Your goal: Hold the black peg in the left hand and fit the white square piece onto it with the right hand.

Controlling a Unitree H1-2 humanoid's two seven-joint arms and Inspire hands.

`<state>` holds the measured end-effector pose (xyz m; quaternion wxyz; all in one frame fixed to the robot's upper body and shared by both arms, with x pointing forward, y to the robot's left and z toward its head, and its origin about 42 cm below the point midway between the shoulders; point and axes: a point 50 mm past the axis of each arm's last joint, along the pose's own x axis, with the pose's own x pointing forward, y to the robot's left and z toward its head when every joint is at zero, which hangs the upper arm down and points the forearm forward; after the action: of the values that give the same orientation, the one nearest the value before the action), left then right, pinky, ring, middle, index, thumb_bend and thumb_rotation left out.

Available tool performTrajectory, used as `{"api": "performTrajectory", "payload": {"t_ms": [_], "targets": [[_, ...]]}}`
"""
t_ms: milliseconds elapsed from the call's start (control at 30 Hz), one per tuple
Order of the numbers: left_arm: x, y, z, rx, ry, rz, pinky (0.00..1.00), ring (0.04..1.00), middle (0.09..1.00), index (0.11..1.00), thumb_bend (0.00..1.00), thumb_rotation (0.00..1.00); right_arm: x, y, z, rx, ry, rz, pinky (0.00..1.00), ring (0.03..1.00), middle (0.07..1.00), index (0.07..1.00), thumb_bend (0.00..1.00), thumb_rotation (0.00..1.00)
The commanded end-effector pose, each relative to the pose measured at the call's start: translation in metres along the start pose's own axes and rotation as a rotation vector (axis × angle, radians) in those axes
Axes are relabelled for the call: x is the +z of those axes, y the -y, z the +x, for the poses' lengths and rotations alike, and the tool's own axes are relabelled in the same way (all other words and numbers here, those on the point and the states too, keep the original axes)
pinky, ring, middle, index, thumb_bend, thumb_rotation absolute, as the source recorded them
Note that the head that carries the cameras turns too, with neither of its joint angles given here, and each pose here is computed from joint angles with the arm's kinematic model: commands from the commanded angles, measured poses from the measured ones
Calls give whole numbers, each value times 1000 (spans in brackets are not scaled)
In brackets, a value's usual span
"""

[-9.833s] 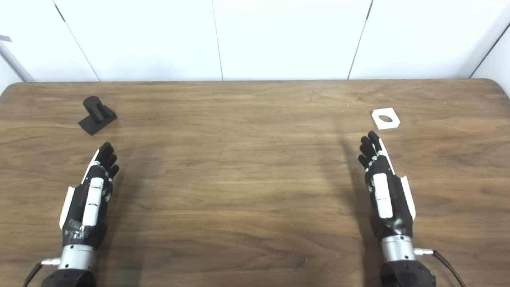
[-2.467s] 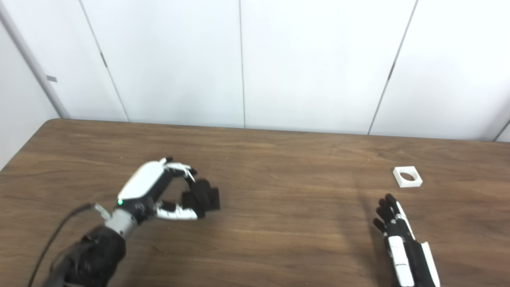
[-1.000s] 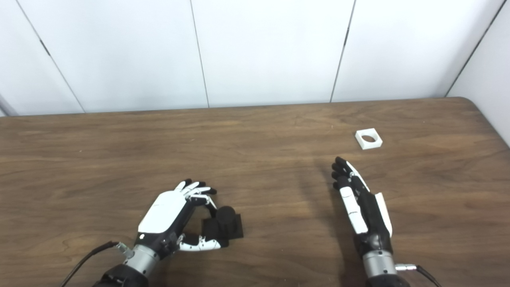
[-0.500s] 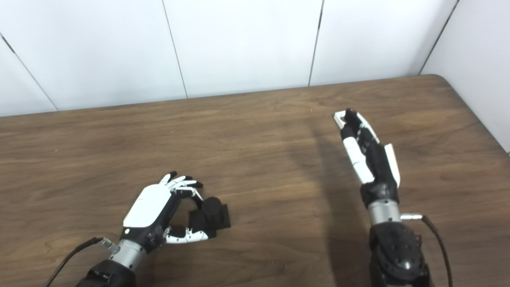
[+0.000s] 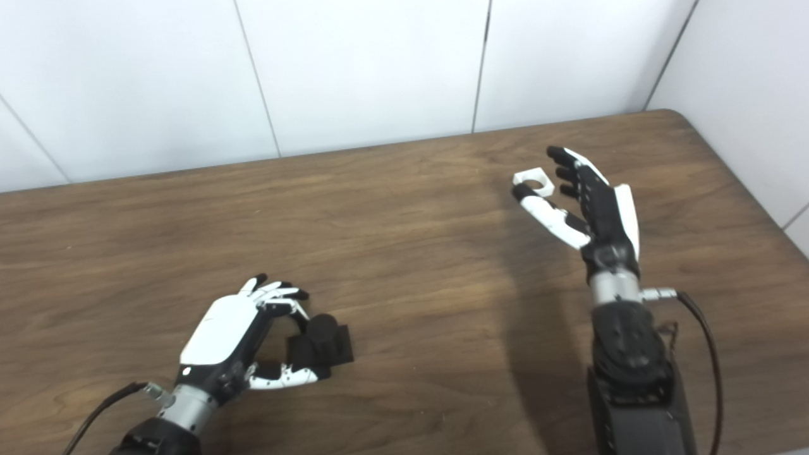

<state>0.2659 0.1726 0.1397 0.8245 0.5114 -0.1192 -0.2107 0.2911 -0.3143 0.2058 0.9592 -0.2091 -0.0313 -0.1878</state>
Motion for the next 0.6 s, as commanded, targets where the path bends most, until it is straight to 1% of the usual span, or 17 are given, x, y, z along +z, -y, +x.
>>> {"api": "performTrajectory", "payload": {"t_ms": [0,33,100,300,400,567], "targets": [[-10,4,-3,-44,-17,17,1000,871,792,485,522,53,13,5,14,-38,51,-56,836,856,847,755,735,435],[-10,4,-3,-44,-16,15,1000,869,791,485,522,53,12,4,18,-44,45,-75,839,854,845,750,747,432],[-11,5,-2,-42,-16,8,1000,865,787,485,522,53,12,3,29,-51,40,-121,869,864,852,735,768,386],[-14,5,-2,-36,-20,13,993,852,776,485,522,52,10,2,55,-61,45,-240,890,891,865,743,776,330],[-15,4,-3,-38,-25,12,988,851,773,485,522,52,9,6,69,-56,61,-289,878,890,864,761,779,285],[-15,6,-3,-43,-23,12,985,846,770,485,522,51,14,20,91,-26,73,-415,861,917,892,770,804,260]]}}
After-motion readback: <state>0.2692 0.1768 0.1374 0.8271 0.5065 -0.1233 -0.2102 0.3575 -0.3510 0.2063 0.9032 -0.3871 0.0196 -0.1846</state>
